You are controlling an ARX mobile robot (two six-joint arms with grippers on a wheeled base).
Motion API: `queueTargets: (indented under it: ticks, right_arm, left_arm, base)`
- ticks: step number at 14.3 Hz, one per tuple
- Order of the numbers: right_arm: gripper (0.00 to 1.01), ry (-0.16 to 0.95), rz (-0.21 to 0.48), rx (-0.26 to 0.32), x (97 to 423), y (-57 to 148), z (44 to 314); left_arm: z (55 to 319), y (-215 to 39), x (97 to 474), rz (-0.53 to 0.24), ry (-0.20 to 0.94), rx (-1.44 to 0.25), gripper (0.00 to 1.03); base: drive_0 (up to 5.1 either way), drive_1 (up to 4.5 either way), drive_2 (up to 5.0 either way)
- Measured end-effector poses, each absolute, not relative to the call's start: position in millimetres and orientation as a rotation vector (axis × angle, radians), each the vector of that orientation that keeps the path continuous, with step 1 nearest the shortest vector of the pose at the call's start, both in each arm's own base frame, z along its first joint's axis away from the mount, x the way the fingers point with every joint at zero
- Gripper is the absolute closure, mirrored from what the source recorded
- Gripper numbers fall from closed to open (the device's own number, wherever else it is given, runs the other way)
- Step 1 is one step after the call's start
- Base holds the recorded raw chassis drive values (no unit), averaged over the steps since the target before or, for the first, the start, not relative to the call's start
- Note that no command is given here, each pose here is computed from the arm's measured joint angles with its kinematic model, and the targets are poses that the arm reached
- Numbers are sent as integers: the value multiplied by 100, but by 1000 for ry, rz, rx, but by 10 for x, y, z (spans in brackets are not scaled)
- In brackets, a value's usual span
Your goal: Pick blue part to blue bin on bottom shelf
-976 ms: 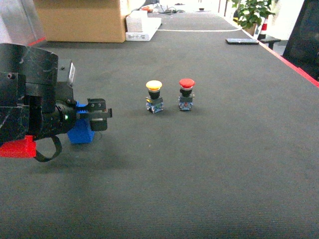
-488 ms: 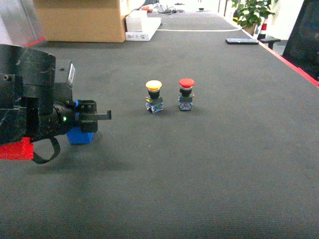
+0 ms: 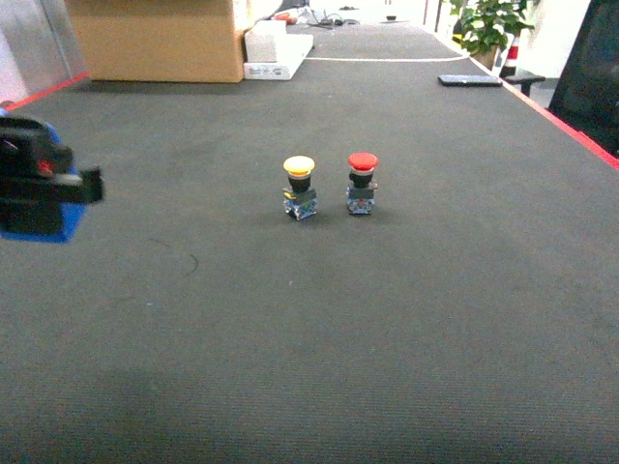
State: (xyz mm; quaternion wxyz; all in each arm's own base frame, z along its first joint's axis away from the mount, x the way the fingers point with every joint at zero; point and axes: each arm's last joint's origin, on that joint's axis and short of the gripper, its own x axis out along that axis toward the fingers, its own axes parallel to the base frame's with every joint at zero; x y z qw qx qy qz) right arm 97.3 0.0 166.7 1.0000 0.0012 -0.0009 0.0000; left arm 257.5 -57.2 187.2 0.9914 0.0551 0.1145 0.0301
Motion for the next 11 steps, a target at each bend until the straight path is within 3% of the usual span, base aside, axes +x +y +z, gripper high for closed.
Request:
queueTargets:
  ticks: [2,4,7,11]
  right_arm:
    - [3,-1,0,2,973,0,1666]
    - [3,-2,0,2,973,0,1667]
    - [3,-2,0,2,973,0,1667]
    - [3,-1,0,2,973,0,1666]
  left_arm:
    - [2222,-600,2219,68,150,89,59]
    - [2472,-589,1623,73,91,44,59]
    - [2422,-535,1284,103,117,28,59]
    - [2413,-551,1262,91,126,28,59]
  base:
    - [0,0,0]
    - [0,0,0]
    - [0,0,0]
    - [0,0,0]
